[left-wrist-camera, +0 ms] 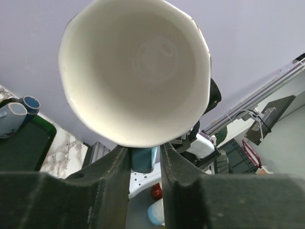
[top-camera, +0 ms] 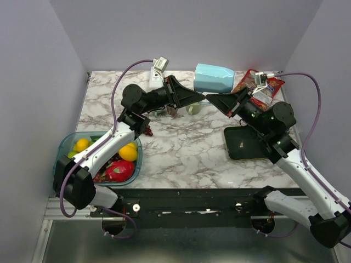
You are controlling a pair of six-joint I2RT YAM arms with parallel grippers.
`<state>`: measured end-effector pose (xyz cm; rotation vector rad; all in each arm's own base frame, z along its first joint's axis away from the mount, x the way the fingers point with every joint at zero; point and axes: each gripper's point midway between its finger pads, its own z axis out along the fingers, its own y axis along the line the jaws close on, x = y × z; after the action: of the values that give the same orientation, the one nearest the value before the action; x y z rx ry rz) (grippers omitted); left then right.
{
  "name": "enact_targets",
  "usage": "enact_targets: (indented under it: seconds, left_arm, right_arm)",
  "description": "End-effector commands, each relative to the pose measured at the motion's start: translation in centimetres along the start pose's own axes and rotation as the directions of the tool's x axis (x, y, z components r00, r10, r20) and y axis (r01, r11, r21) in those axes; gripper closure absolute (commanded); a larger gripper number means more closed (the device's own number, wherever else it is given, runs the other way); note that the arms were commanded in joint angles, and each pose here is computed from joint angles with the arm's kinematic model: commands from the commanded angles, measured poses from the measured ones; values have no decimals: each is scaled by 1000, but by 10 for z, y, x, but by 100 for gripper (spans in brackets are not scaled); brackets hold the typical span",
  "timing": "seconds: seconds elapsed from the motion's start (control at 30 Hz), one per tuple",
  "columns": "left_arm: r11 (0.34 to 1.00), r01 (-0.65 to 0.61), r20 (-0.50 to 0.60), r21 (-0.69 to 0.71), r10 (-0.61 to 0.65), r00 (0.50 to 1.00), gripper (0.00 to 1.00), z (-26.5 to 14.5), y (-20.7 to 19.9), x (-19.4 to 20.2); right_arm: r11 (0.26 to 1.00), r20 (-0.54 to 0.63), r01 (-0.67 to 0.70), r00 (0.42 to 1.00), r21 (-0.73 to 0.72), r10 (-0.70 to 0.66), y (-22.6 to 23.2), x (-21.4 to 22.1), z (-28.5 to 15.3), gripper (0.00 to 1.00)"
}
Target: Turn the mug right side up
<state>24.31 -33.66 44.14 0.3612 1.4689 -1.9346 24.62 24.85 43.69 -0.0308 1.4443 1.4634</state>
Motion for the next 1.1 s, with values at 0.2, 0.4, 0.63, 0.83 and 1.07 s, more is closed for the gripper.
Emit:
enact_targets:
  seconds: [0.2, 0.4, 0.63, 0.83, 1.07]
  left_arm:
    - [998, -39, -22, 54, 40, 999, 77, 5, -14, 3]
    - [998, -45, -33, 49, 46, 998, 66, 8, -11, 6]
    - [999, -39, -31, 12, 39, 999, 89, 9, -1, 6]
    - [996, -65, -18, -58, 64, 998, 100, 7, 10, 4]
    - [952, -176, -40, -250, 171, 984, 100, -7, 34, 1]
  right_arm:
    - [990, 54, 66, 997, -127, -60, 37, -14, 5, 99]
    - [991, 39, 63, 998, -119, -59, 35, -9, 9, 99]
    - [993, 31, 71, 997, -93, -68, 29, -5, 11, 99]
    - [997, 15, 76, 997, -23, -76, 13, 0, 10, 99]
    - [971, -51, 106, 994, 215, -97, -43, 17, 3, 39]
